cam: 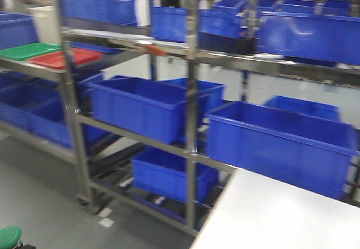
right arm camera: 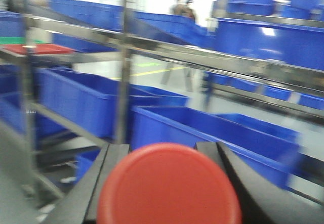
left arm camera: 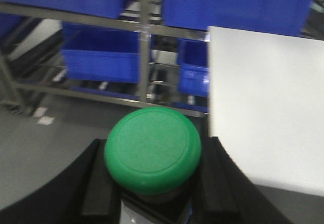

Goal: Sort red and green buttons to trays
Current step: 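Carry both buttons while the base drives to the tray station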

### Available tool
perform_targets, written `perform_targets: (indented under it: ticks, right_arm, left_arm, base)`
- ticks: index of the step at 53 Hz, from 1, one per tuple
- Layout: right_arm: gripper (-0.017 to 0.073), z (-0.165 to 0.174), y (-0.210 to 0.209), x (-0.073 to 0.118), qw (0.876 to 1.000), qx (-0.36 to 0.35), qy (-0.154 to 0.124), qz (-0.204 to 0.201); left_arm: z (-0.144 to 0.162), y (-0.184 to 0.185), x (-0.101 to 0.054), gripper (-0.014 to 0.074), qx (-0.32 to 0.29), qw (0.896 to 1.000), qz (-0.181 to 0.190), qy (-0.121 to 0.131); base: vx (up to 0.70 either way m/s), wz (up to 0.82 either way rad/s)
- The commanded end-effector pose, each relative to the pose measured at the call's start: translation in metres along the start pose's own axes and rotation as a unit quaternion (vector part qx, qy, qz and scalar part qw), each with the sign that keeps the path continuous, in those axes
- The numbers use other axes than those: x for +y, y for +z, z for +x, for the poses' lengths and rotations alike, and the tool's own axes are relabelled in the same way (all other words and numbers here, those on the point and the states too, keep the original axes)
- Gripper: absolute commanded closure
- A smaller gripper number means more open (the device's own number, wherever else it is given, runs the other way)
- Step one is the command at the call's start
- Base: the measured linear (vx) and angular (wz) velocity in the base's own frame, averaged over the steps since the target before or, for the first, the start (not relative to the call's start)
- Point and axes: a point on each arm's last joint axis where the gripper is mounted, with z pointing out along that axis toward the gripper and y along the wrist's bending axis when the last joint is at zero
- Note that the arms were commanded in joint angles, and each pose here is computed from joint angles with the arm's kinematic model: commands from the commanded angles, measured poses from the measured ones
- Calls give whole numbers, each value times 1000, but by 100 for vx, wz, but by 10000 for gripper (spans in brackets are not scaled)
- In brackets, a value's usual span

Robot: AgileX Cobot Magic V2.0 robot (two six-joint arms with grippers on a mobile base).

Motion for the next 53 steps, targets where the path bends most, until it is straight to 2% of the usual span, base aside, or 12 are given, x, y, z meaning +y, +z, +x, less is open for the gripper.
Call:
perform_targets:
  ticks: [1,53]
  right_arm:
    - [569,-13,0,3,999,-31,-5,-18]
    - [569,-13,0,2,999,-29,-5,-16]
  left_arm:
    - [-16,-5,-4,594,-54,998,15,-2]
    - [-16,-5,-4,594,-54,998,14,-2]
  base:
    - [2,87]
    - [13,83]
